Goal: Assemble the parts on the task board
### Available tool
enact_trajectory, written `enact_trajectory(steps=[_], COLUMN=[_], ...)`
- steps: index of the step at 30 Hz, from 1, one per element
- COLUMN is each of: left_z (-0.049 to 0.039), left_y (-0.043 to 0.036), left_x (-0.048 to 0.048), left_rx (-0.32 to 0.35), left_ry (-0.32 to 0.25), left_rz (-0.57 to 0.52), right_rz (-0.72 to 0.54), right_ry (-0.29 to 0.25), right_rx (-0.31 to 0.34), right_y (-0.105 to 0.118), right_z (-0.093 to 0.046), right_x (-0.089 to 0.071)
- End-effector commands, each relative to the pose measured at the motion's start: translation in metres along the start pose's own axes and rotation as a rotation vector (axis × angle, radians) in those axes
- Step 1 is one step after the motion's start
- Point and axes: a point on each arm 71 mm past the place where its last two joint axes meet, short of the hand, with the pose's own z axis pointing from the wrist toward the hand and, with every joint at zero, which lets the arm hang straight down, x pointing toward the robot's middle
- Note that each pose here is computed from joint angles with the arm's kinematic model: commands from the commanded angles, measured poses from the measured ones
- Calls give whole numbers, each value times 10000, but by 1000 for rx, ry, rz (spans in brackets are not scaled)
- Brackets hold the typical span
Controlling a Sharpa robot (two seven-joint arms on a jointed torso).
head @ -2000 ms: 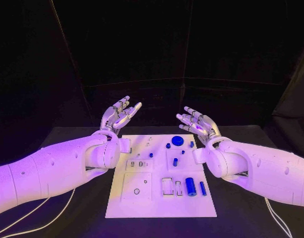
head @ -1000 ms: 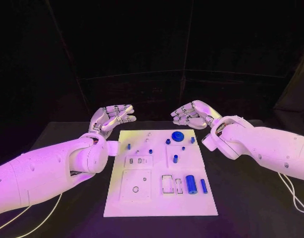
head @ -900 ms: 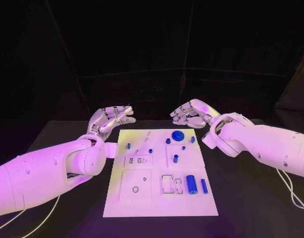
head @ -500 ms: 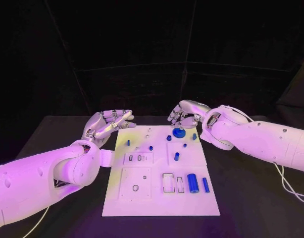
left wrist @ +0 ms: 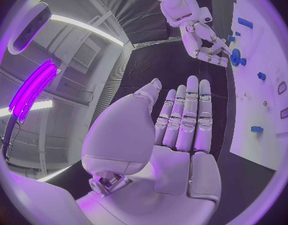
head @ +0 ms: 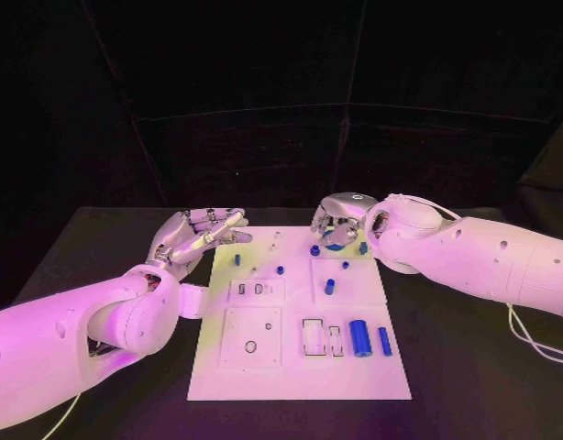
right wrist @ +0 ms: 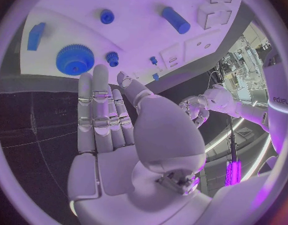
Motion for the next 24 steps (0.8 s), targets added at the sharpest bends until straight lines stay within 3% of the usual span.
enact_trajectory(steps=[1, 24], left_z=[-3, 7], left_y=[-19, -12], left_x=[24, -4], left_rx=[7, -1], left_ry=[27, 22], left_rz=[-5, -1], right_rz=[-57, -83], right_ry=[46, 108], right_rx=[16, 2], right_y=[-9, 55], right_z=[26, 124], right_x=[18, 82])
